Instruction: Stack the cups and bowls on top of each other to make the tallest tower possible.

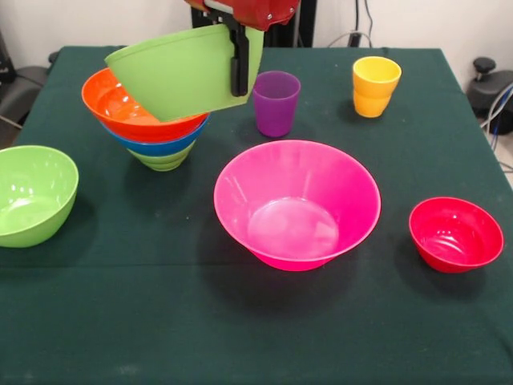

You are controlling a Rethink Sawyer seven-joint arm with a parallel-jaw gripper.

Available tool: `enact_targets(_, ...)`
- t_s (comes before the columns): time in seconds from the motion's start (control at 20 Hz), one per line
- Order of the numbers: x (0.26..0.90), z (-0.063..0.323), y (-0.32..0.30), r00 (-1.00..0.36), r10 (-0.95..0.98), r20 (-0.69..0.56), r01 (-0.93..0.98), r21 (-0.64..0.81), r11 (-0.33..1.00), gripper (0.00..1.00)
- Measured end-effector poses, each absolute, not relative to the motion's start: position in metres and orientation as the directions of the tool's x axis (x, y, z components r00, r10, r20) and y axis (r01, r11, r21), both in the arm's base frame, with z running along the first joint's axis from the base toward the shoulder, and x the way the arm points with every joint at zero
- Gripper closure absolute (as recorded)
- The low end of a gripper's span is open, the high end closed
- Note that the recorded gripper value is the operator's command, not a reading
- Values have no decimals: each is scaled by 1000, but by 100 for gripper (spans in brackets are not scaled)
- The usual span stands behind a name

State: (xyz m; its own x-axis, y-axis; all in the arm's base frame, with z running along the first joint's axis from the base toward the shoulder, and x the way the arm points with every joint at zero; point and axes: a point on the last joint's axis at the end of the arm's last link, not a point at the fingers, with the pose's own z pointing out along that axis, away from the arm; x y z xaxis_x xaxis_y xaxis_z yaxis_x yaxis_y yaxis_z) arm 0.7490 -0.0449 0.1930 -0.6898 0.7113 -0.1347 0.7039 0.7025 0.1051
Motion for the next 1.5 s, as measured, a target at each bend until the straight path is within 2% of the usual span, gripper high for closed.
enact_targets(0.7,734,178,-52,-676,719,-161,709,124,694,100)
enact_targets(1.5,648,166,-107,-607,791,-79,788,69,612,100)
